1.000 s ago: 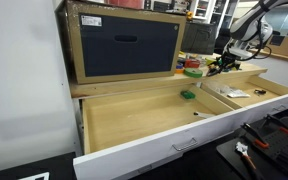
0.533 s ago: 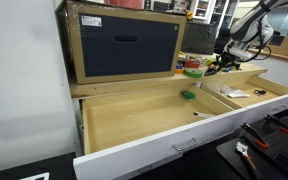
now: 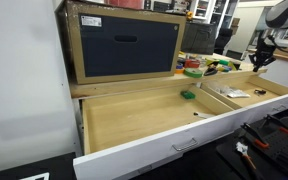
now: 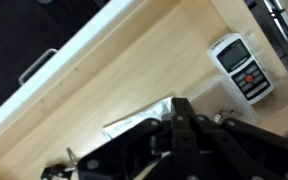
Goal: Remove the black and yellow tool from the open drawer and place it on the counter.
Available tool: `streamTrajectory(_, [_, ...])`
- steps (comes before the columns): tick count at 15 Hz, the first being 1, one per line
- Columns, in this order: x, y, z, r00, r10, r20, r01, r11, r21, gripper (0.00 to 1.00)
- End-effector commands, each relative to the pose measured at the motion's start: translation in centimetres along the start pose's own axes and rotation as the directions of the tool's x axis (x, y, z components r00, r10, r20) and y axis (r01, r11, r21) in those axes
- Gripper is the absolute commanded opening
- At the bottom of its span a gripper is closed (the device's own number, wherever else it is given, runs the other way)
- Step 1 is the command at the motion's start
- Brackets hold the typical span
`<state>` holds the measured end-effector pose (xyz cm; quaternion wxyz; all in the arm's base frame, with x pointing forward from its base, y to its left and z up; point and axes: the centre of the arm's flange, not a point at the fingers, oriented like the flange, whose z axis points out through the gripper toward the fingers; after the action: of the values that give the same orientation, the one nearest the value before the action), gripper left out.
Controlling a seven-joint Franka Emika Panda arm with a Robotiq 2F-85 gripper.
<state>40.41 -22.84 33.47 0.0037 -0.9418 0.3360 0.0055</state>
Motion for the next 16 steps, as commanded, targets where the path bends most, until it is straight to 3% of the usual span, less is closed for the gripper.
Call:
streamTrajectory(1, [-2.3, 4.4, -5.5, 0.999, -0.053, 0.001, 0.053, 0.997, -0.065, 0.00])
streamTrajectory(6, [-3.9, 6.0, -10.6, 0.996, -0.088, -0.009, 0.085, 0.986, -0.146, 0.00])
streamTrajectory(12, [-5.3, 4.2, -13.6, 0.988, -0.150, -0.019, 0.145, 0.975, -0.169, 0.00])
streamTrajectory(16, [-5.5, 3.2, -15.5, 0.967, -0.253, 0.000, 0.249, 0.950, -0.187, 0.00])
